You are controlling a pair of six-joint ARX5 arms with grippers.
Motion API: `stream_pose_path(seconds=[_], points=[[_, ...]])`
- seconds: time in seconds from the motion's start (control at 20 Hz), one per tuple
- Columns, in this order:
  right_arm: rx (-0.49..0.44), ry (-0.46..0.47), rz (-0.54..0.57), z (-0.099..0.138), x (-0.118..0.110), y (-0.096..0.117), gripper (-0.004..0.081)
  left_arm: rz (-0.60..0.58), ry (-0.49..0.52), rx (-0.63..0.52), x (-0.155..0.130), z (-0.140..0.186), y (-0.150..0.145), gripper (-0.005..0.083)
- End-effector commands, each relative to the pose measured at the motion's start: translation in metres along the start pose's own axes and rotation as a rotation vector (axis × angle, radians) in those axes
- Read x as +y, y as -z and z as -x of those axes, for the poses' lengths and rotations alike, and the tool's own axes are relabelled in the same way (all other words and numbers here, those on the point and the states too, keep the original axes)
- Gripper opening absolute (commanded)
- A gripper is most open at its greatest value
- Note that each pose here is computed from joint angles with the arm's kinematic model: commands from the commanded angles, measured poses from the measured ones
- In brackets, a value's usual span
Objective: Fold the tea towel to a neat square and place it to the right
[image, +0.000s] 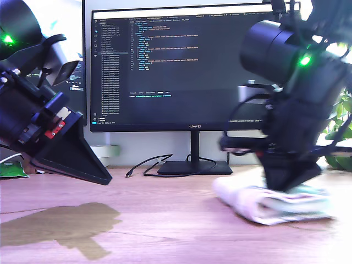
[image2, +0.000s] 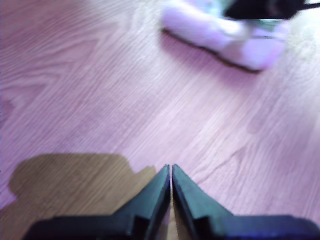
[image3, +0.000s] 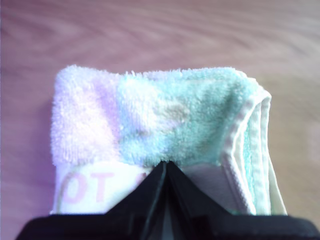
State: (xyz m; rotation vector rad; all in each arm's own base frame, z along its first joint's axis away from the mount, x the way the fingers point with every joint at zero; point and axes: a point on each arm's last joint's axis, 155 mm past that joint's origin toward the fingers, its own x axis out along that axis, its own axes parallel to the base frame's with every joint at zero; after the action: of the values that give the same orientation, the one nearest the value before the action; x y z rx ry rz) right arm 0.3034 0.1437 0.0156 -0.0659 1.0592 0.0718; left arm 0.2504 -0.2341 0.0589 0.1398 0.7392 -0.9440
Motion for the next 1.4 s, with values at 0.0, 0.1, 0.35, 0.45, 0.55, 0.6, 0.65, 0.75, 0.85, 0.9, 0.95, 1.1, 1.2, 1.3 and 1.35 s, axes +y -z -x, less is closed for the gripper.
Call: stream_pose_path(seconds=[0.0,0.1,0.35,0.45,0.55,0.6,0.65,0.75,0.85,0.9,0.95,1.1,1.2,1.3,1.35], points=[[0.238,0.114,0.037,-0.010,-0.036,0.079,-0.0013,-0.003,-0.003,-0.017,0.001,0.001,-0.002,-0.0021],[0.248,0.120,0.034,0.000,-0.040,0.084,-0.0013,-0.009,-0.005,-0.029,0.001,0.002,-0.006,-0.0021],[0.268,0.105,-0.039,0.020,-0.046,0.102,-0.0013,-0.008,-0.004,-0.029,0.001,0.002,-0.006,-0.0021],[0.264,0.073,-0.047,0.027,-0.037,0.104,-0.0013,-0.008,-0.004,-0.028,0.001,0.002,-0.005,-0.0021],[0.245,0.060,-0.028,0.033,-0.032,0.103,-0.0013,-0.008,-0.004,-0.029,0.001,0.002,-0.006,-0.0021],[0.218,0.056,-0.023,0.034,-0.029,0.098,-0.0013,-0.009,-0.004,-0.030,0.001,0.002,-0.006,-0.0021],[0.190,0.054,-0.022,0.035,-0.028,0.092,-0.0013,-0.009,-0.004,-0.030,0.001,0.002,-0.006,-0.0021],[0.142,0.044,-0.005,0.037,-0.027,0.081,-0.0013,-0.009,-0.004,-0.031,0.001,0.002,-0.006,-0.0021],[0.100,0.019,-0.004,0.045,-0.024,0.072,-0.0013,-0.010,0.006,-0.037,-0.001,0.002,-0.008,-0.0021],[0.073,0.005,-0.004,0.050,-0.023,0.067,-0.0013,-0.009,0.013,-0.044,-0.002,0.002,-0.009,-0.0021],[0.040,-0.013,0.006,0.056,-0.022,0.060,-0.0013,-0.006,0.013,-0.052,-0.002,0.002,-0.011,-0.0021],[-0.079,-0.062,0.046,0.078,-0.019,0.037,-0.0013,0.002,0.012,-0.068,-0.002,0.002,-0.016,-0.0021],[-0.179,-0.086,0.075,0.089,-0.015,0.017,-0.0013,-0.001,0.011,-0.079,-0.002,0.002,-0.019,-0.0021],[-0.282,-0.104,0.101,0.096,-0.013,-0.009,-0.0013,-0.002,0.009,-0.100,-0.001,0.003,-0.024,-0.0021],[-0.321,-0.098,0.101,0.097,-0.016,-0.020,-0.0013,0.001,0.006,-0.114,0.000,0.003,-0.028,-0.0021]])
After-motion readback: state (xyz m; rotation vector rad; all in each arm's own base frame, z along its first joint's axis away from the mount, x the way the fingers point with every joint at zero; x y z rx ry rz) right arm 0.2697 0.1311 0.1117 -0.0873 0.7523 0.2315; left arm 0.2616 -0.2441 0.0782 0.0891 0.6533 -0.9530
